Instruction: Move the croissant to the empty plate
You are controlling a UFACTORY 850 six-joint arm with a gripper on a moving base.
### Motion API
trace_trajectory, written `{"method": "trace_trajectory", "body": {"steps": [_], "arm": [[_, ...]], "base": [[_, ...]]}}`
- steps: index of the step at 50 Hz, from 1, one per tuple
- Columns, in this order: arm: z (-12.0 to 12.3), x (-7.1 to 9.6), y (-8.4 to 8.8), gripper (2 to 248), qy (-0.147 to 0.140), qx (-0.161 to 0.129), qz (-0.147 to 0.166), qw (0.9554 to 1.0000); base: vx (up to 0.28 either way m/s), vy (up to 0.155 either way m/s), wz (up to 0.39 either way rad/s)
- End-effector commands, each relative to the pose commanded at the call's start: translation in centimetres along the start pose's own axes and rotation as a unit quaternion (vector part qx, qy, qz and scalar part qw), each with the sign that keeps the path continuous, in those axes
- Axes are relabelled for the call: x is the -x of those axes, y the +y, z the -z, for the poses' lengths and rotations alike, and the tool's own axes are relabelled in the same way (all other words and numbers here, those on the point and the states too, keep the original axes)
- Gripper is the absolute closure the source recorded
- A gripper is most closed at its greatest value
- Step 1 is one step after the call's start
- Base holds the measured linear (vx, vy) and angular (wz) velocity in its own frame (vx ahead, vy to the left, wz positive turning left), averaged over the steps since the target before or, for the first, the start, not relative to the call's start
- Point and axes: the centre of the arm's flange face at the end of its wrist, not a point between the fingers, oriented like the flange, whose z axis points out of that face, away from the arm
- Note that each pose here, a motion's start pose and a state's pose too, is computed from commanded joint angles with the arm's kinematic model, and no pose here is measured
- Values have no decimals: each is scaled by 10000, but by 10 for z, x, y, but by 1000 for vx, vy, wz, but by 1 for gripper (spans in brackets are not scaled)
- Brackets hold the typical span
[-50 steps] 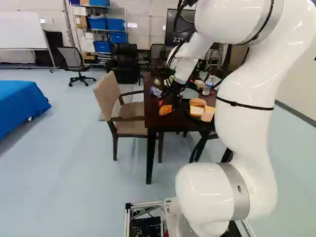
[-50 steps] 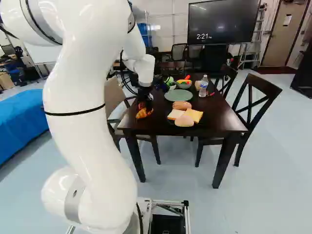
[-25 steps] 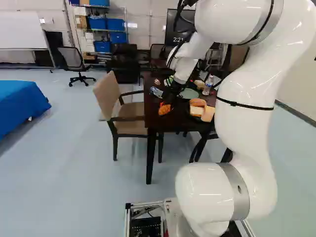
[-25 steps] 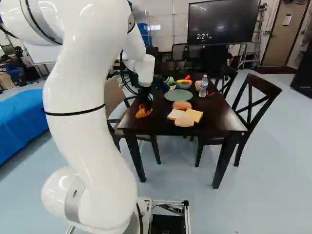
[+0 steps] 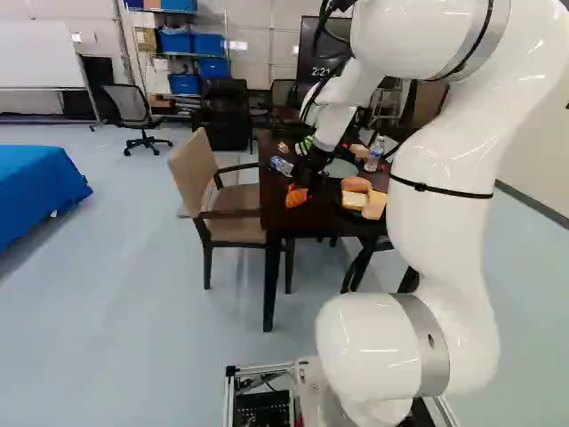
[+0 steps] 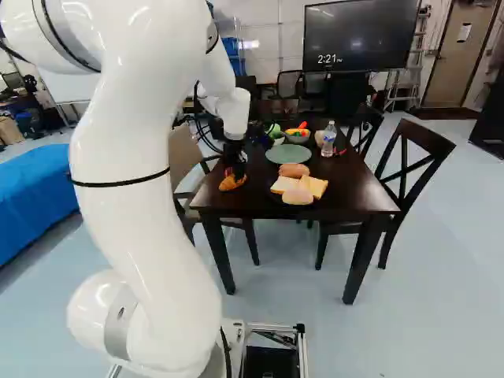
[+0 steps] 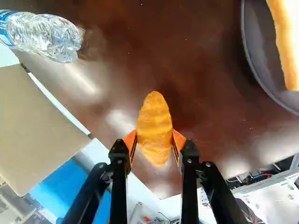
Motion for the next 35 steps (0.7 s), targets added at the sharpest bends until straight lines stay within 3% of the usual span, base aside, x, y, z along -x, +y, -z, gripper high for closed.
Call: {"method": "trace_trajectory", "body": {"steps": [35], "arm": [[49,7,0,131,320,-275,36,9991]], "base": [[0,0,0]]}}
